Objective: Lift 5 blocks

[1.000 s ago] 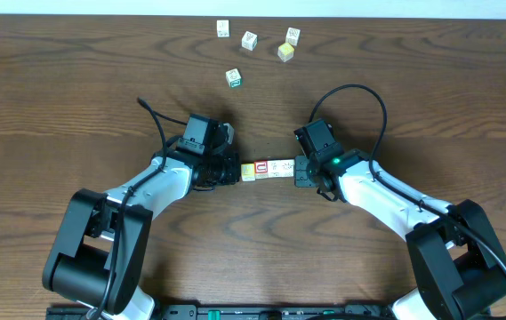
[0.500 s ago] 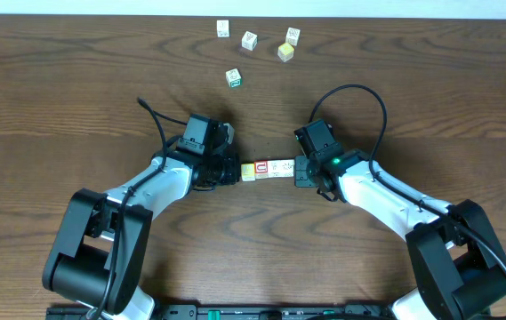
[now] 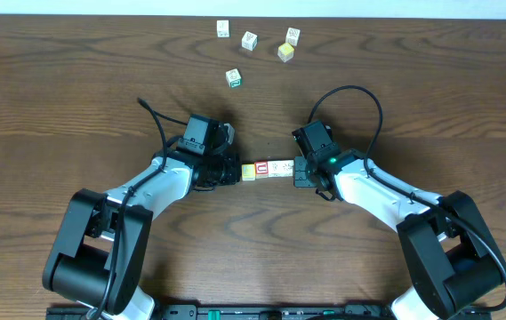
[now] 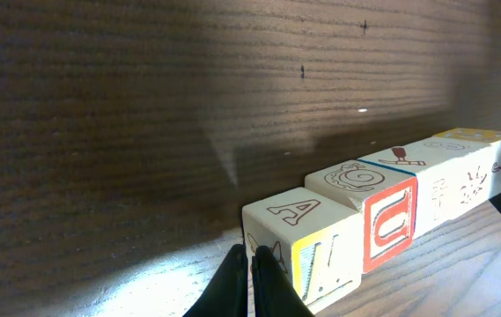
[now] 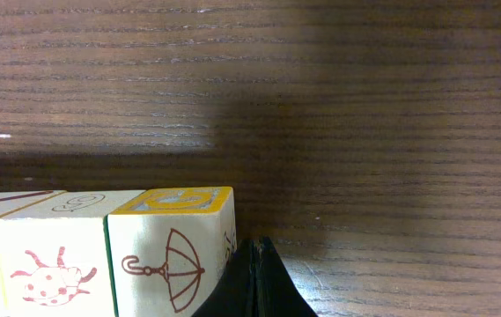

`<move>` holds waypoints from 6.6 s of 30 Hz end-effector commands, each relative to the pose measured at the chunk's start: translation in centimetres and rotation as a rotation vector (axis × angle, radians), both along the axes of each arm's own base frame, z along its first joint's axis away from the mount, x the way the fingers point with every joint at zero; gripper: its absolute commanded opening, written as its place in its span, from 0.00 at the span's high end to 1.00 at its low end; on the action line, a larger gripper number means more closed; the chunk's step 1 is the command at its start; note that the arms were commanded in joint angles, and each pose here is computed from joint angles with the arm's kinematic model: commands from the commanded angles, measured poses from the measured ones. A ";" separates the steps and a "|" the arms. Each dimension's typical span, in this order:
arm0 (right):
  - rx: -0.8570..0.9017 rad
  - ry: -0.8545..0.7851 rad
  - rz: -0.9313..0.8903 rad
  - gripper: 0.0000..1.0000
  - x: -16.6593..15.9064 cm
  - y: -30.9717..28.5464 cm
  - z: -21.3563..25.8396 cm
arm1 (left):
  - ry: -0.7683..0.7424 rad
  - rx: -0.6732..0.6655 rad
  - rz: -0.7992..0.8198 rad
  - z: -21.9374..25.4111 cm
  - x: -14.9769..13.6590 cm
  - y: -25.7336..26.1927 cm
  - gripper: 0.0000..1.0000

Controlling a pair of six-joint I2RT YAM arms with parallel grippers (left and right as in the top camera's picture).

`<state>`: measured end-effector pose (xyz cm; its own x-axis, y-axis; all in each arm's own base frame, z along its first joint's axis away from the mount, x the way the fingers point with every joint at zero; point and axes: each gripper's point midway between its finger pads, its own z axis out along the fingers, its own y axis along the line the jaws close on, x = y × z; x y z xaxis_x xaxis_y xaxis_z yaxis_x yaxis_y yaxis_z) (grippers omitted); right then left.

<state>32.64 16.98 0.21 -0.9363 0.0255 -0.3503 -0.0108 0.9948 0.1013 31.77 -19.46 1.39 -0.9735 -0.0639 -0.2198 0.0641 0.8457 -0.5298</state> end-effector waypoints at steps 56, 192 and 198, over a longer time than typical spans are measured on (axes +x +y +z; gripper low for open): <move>0.159 0.124 0.205 0.99 -3.5 5.6 -0.3 | 0.004 -0.013 -0.096 0.8 -1.6 -3.1 0.93; 0.002 0.086 -0.001 0.99 -2.2 -0.7 0.6 | -0.002 0.038 -0.073 0.3 -1.4 -2.3 0.93; 0.013 0.068 -0.001 0.98 -2.1 -0.7 0.1 | -0.008 0.057 -0.063 0.2 -1.2 -2.0 0.93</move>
